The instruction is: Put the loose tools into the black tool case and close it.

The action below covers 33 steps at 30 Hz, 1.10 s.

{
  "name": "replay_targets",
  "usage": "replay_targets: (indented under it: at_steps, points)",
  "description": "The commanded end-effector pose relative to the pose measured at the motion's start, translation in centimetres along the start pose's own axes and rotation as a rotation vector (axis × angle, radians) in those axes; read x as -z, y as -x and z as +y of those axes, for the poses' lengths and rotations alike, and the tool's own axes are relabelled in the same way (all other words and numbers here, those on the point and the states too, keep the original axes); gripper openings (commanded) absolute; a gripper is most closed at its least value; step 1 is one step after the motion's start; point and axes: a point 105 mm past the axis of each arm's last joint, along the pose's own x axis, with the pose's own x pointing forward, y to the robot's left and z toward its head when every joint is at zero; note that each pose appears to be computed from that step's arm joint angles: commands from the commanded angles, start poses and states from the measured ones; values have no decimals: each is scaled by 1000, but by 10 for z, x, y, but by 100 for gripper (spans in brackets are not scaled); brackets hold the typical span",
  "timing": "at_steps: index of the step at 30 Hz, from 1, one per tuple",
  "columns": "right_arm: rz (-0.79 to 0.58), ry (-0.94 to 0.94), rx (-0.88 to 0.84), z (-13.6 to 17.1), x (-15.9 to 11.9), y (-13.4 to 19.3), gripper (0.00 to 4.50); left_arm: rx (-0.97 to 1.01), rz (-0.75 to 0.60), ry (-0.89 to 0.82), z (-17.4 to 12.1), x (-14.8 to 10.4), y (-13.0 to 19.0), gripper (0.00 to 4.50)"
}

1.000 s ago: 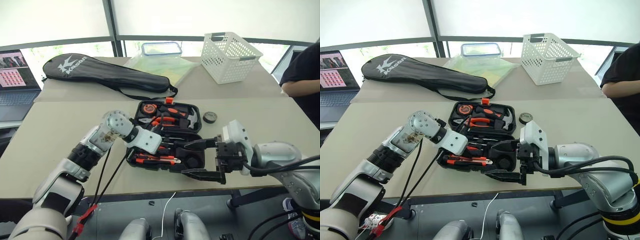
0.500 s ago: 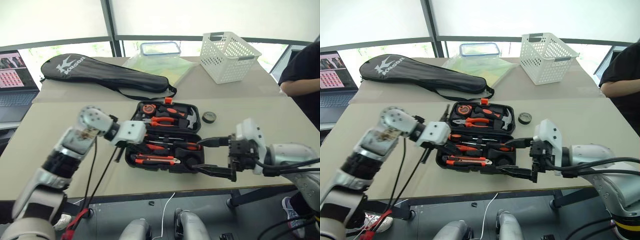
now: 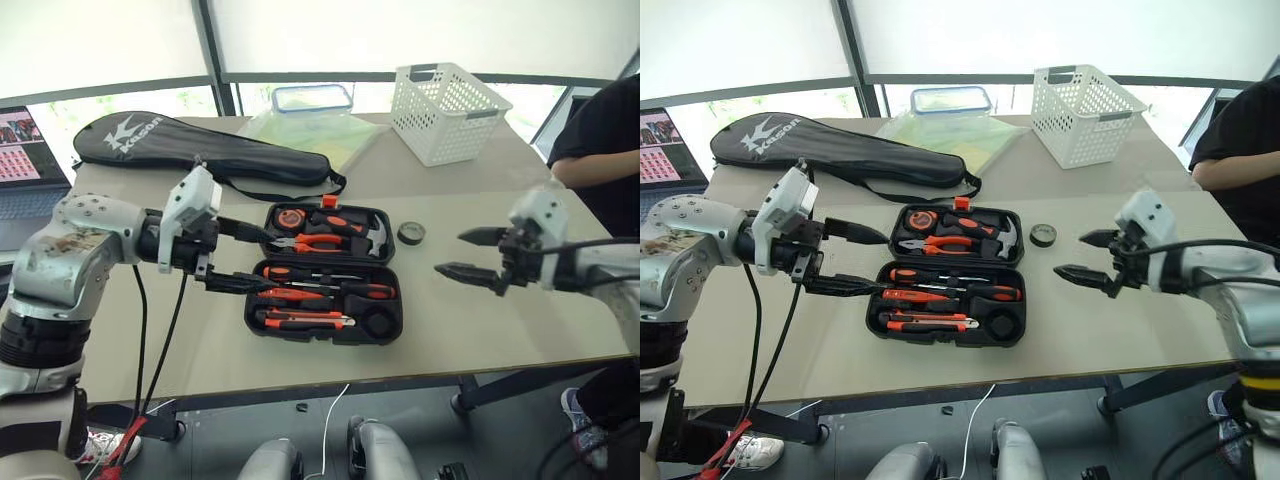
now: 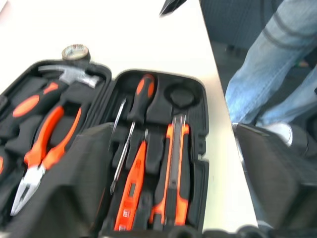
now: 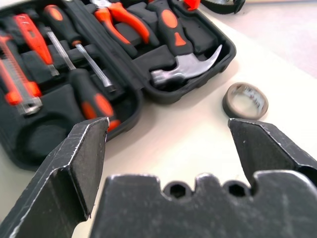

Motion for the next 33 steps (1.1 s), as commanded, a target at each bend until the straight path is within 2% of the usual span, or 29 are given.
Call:
replay_targets:
  at_steps: [1, 3, 7, 16, 21, 30, 33]
  points:
    - [79, 75, 62, -25, 3, -19, 450, -17, -26, -57, -5, -11, 4, 449]
    - [127, 107, 68, -35, 6, -36, 450, -47, -55, -67, -3, -11, 5, 449]
    - [236, 192, 11, -36, 17, -65, 450, -104, -102, -99, -3, -11, 10, 449]
    - [296, 251, -10, -35, 29, -87, 450, -81, -99, -89, -14, -13, 9, 449]
    - [277, 244, 27, -35, 28, -96, 322, -68, -75, -102, -14, -10, 6, 450]
    - [256, 237, 79, -40, 25, -99, 5, -46, -55, -123, -8, -8, 0, 450]
    - [198, 263, 55, -45, 7, -90, 2, -30, -51, -124, -9, -8, -2, 450]
